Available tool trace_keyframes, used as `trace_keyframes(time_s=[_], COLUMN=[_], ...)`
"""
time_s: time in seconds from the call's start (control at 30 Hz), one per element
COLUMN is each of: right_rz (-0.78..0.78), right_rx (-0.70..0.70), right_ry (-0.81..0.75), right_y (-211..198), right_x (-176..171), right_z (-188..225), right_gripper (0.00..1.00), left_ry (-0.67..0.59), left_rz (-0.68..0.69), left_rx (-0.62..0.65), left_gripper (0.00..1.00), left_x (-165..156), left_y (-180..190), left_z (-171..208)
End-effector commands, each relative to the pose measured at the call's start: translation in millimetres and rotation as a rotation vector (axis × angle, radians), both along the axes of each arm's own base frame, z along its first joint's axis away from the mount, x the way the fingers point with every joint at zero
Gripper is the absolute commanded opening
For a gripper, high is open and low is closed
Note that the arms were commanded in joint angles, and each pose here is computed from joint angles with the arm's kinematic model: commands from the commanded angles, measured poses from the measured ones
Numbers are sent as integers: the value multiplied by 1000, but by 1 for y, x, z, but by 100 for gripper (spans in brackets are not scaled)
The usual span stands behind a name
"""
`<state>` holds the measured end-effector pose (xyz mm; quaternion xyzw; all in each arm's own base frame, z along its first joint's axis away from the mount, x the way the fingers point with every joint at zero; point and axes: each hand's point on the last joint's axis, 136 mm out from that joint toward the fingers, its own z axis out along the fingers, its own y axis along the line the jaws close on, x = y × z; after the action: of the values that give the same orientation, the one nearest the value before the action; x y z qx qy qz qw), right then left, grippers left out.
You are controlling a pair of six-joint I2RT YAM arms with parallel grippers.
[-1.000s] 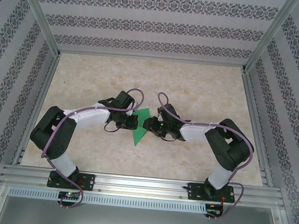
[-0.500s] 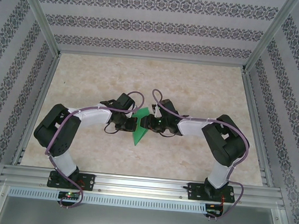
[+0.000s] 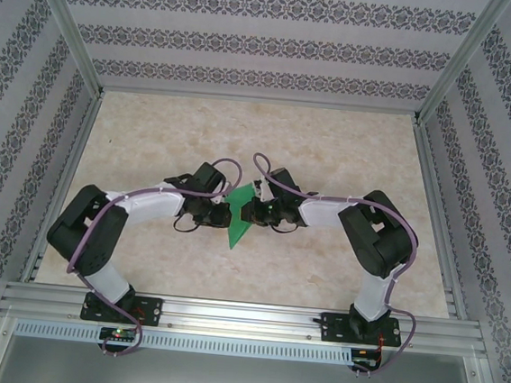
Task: Fold a paper plane with a square sheet of paper (pick it up from the middle)
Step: Fourth fold the wing at the center of the table.
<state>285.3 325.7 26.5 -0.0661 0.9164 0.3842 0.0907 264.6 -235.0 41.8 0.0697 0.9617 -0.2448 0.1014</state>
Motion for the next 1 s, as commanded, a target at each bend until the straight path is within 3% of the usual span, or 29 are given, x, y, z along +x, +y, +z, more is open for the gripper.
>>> trace_keyframes(time_s=[0.0, 0.47, 0.7, 0.97], right_rz=[-99, -578, -606, -594], right_rx=[36, 85, 59, 65], right_ry=[-25, 13, 29, 31], right_y=[-2, -5, -1, 1], right_x=[11, -4, -12, -13], right_z=[14, 24, 22, 23], right_gripper=[9, 7, 9, 10], left_ry=[-120, -275, -324, -357], left_rz=[-11, -88, -179, -181], left_rx=[-72, -122, -15, 93], left_gripper=[19, 40, 41, 40], left_x=[9, -23, -42, -44], left_y=[-2, -1, -12, -18], left_z=[26, 47, 33, 12])
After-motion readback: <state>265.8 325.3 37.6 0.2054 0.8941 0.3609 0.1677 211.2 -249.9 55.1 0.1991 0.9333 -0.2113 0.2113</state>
